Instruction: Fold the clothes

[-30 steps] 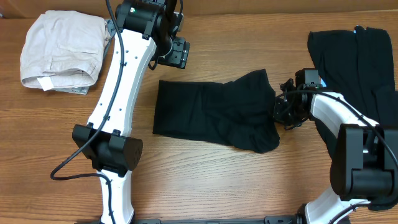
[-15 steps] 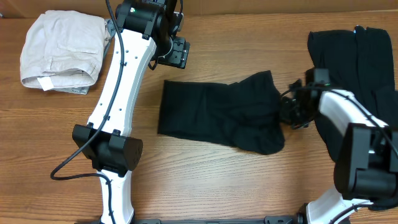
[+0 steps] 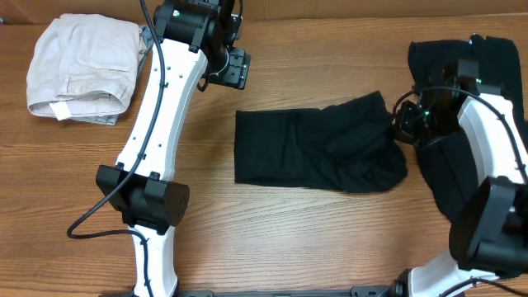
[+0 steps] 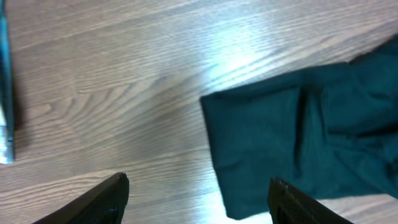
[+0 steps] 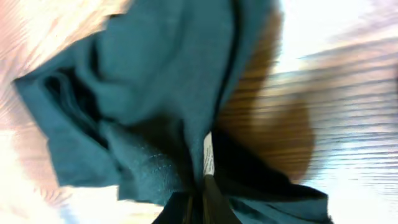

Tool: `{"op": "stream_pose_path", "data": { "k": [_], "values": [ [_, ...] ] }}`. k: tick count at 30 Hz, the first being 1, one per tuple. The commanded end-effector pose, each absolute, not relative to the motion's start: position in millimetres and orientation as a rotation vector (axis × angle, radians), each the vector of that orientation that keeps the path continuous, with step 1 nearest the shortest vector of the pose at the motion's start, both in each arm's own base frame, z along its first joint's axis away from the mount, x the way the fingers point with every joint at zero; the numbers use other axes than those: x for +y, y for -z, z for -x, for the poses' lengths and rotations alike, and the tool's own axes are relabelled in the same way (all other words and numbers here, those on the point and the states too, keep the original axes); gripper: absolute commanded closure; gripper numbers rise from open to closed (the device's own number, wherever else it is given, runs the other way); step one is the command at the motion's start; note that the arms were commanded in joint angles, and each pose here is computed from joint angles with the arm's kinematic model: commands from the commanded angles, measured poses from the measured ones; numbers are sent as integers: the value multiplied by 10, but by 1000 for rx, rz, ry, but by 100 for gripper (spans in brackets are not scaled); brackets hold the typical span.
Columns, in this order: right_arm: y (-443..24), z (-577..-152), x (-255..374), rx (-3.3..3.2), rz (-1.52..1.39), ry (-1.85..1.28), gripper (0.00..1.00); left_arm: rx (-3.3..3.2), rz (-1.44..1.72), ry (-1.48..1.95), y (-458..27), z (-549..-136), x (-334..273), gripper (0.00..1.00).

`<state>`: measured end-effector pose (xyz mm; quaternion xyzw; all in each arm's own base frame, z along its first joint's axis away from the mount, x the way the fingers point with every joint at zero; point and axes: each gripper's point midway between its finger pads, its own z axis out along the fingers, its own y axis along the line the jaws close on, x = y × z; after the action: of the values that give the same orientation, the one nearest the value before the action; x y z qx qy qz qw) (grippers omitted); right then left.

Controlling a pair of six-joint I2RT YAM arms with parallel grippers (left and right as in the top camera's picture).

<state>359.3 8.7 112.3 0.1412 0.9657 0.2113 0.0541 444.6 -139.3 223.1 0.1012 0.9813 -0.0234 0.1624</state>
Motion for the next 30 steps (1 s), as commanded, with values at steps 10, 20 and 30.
{"op": "stream_pose_path", "data": {
  "k": [10,20,30],
  "values": [
    [-2092,-3483,1605,2749,127,-742,96,2719,-79,1,-2302,-4801,-783,26],
    [-1769,-3443,2739,2723,300,-717,96,2701,80,-19,-2322,-4903,-233,21],
    [-1460,-3321,3394,2706,477,-825,64,2699,133,-22,-2322,-4908,-75,16]
  ]
}}
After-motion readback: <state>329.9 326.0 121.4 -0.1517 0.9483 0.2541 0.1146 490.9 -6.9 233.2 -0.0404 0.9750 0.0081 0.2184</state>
